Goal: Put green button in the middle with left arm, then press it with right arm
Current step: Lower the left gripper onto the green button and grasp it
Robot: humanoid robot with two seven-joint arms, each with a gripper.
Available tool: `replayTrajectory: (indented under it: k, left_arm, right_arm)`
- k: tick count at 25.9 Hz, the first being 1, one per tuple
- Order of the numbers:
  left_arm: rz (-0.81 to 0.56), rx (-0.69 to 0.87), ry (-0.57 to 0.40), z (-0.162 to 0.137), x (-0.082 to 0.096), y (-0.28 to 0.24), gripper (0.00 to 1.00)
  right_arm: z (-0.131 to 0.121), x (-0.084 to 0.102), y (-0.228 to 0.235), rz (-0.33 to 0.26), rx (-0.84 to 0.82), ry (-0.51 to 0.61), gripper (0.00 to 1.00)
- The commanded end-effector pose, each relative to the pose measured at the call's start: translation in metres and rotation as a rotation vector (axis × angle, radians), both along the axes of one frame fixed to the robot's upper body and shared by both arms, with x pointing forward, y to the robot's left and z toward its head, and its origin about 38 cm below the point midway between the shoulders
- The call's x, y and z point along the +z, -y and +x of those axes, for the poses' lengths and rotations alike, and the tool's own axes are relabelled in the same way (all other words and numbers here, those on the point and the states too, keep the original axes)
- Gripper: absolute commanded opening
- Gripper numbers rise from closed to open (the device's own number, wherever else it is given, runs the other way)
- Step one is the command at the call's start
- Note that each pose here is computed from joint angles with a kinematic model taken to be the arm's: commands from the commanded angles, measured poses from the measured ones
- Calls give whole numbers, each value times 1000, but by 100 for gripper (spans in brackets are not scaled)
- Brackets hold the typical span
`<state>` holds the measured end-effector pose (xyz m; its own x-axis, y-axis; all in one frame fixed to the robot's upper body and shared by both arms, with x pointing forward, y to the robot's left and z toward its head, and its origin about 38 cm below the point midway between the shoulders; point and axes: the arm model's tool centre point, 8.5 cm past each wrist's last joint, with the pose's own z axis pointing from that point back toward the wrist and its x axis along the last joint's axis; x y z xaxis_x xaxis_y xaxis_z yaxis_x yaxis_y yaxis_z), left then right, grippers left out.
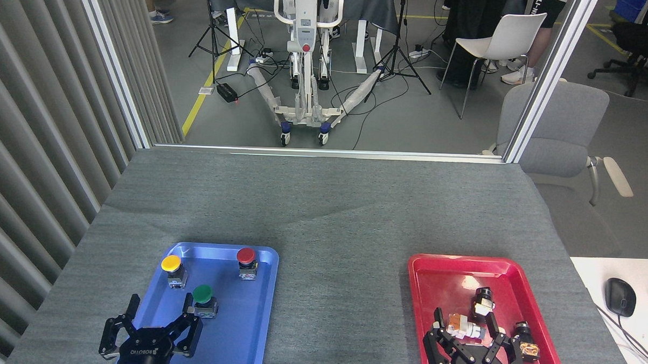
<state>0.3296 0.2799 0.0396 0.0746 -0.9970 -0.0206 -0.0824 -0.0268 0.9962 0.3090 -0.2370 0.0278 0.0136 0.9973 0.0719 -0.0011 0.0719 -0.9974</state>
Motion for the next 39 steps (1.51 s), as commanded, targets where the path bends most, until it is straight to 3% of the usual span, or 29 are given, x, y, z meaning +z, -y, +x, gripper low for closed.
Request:
replayTrajectory:
  k: [1, 9, 16, 26, 35, 38, 39]
  left_arm:
    - [0, 0, -1, -1, -1, 0, 99]
    - [1, 1, -3, 0, -1, 0, 99]
    - [24, -98, -220, 4, -46, 14, 98]
    - [34, -79, -285, 36, -67, 8, 98]
    - [32, -79, -263, 52, -57, 9, 97]
    - [28, -85, -261, 55, -56, 12, 94]
    - [24, -85, -259, 57, -55, 13, 89]
  right_arm:
    - [0, 0, -6, -22, 19, -1, 100]
    - [1, 0, -15, -21, 37, 2, 100]
    - [1, 0, -17, -18, 46, 2, 100]
    - [0, -1, -18, -15, 52, 0, 100]
    - [1, 0, -17, -18, 54, 1, 100]
    - [1, 0, -19, -15, 55, 1, 100]
    - [1, 0, -19, -13, 56, 1, 100]
